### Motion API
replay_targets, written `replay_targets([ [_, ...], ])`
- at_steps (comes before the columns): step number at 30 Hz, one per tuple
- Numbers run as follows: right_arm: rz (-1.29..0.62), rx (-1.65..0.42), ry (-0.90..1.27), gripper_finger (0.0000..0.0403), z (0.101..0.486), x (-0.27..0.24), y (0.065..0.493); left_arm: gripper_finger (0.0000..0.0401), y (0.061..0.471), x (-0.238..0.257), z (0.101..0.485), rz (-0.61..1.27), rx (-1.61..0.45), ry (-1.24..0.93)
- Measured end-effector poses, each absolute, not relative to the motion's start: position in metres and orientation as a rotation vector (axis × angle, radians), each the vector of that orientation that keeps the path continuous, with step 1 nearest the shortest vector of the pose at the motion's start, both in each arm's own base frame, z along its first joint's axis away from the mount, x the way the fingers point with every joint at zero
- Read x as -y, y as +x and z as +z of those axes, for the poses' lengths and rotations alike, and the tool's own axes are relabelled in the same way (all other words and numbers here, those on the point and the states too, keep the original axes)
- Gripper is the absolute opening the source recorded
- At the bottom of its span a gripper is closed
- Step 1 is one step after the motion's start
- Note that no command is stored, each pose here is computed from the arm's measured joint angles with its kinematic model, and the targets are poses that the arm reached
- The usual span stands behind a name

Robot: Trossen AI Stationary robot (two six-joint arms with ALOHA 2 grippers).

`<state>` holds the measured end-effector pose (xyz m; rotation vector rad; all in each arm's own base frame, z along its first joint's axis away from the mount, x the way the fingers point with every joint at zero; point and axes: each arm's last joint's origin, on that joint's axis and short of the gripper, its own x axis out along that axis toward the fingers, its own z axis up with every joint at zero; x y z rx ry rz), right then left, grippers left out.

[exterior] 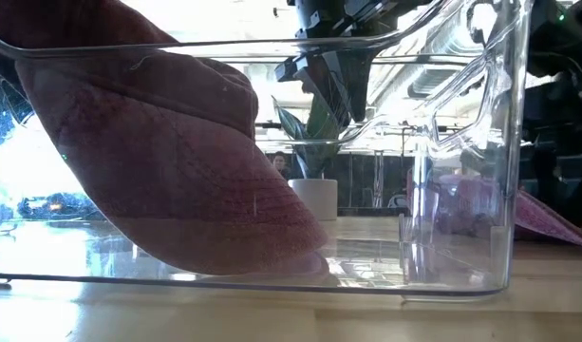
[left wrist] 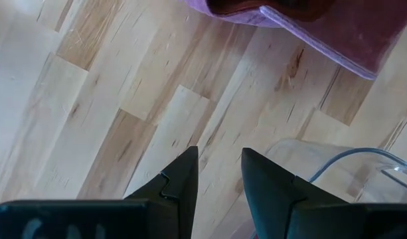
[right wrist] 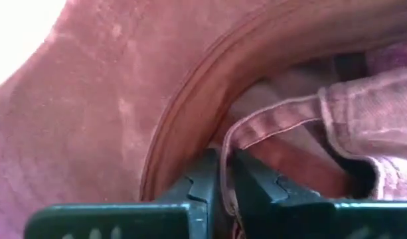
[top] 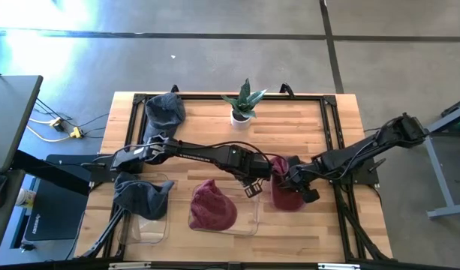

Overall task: Pick & Place hat
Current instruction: Put the red cap into the right transparent bin

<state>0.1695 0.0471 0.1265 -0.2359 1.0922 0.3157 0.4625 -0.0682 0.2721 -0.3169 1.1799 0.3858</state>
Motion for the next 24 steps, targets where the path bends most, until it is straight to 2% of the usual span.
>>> replay_targets([
  [2,0.307,-1.080,-0.223,0.0045,0.131,-0.048,0.172,0.0110,0.462,0.068,0.272,0.387,-1.180,-0.317],
  [6,0.278,-1.068,-0.199,0.0006,0.146,-0.049,0.176,0.0110,0.462,0.068,0.272,0.388,-1.180,-0.317],
  [11,0.202,-1.064,-0.167,0.0002,0.168,-0.048,0.179,0.0110,0.462,0.068,0.272,0.390,-1.186,-0.315],
  [17,0.199,-0.960,0.039,0.0001,0.187,-0.052,0.177,0.0110,0.456,0.066,0.270,0.466,-1.224,-0.282],
  [24,0.261,-0.849,0.194,0.0001,0.158,-0.067,0.170,0.0110,0.457,0.066,0.271,0.463,-1.213,-0.292],
])
